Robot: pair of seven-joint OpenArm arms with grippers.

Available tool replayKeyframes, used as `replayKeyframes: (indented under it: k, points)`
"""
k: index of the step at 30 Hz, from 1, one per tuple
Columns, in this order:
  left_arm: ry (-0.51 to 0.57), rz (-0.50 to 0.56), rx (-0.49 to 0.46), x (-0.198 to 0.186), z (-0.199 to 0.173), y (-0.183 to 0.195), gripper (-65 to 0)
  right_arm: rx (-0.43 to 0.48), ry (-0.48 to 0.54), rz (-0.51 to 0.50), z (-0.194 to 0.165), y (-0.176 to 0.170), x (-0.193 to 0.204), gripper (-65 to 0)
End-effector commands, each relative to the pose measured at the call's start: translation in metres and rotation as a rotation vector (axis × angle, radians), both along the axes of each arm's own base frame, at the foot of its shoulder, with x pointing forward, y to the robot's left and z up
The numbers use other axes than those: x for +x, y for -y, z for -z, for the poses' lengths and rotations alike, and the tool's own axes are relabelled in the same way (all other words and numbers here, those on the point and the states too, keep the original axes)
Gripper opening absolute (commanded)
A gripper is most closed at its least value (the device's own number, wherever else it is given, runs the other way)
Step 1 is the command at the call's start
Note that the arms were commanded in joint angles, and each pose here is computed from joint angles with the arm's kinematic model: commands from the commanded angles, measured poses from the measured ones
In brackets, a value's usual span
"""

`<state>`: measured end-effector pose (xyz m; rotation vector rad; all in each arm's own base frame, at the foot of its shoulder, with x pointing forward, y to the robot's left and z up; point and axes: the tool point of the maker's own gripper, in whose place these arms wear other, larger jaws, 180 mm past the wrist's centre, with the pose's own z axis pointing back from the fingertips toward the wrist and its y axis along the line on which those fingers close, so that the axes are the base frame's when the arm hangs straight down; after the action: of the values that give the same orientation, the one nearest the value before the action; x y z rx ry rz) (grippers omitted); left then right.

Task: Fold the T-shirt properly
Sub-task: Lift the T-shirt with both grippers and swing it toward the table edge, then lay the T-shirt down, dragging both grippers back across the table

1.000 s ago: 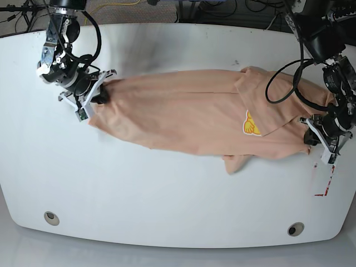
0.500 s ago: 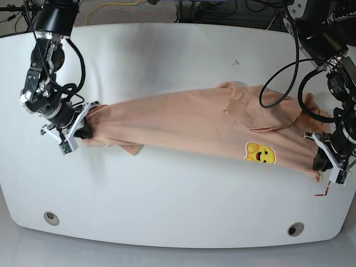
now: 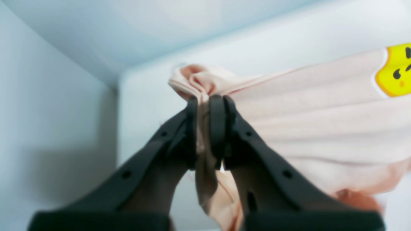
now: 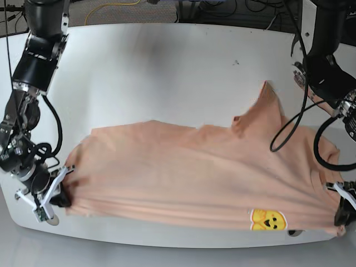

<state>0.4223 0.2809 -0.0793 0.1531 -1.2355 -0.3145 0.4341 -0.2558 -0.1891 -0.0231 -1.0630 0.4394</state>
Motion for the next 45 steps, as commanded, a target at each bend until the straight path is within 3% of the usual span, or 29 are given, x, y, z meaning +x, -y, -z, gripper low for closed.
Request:
replayKeyframes:
  k: [1,16,23,26,31,39,45]
  points:
    - [0.116,-0.034,0.027,0.002,-0.051,-0.010,-62.8,-0.070,0.090,0.020,-0.052,0.017,0.019,-65.0]
    - [0.308,0.002,-0.083,0.023,-0.161,-0.019,-62.8,-0.176,0.304,0.021,-0.202,0.027,0.060,-65.0]
    - [0.312,-0.002,-0.089,0.024,-0.170,-0.025,-62.8,-0.219,0.344,0.021,-0.229,0.027,0.059,-65.0]
    - [0.313,-0.004,-0.086,0.023,-0.169,-0.025,-62.8,-0.227,0.339,0.023,-0.227,0.029,0.057,-65.0]
    - [0.239,-0.004,-0.091,0.028,-0.134,-0.025,-62.8,-0.251,0.298,0.026,-0.199,0.032,0.046,-65.0]
    - [0.111,-0.019,-0.068,0.024,-0.070,-0.025,-62.8,-0.296,0.198,-0.017,-0.120,0.032,0.011,-65.0]
    - [-0.066,-0.037,-0.024,0.004,0.014,-0.025,-62.8,-0.241,0.064,-0.005,-0.033,0.029,-0.037,-65.0]
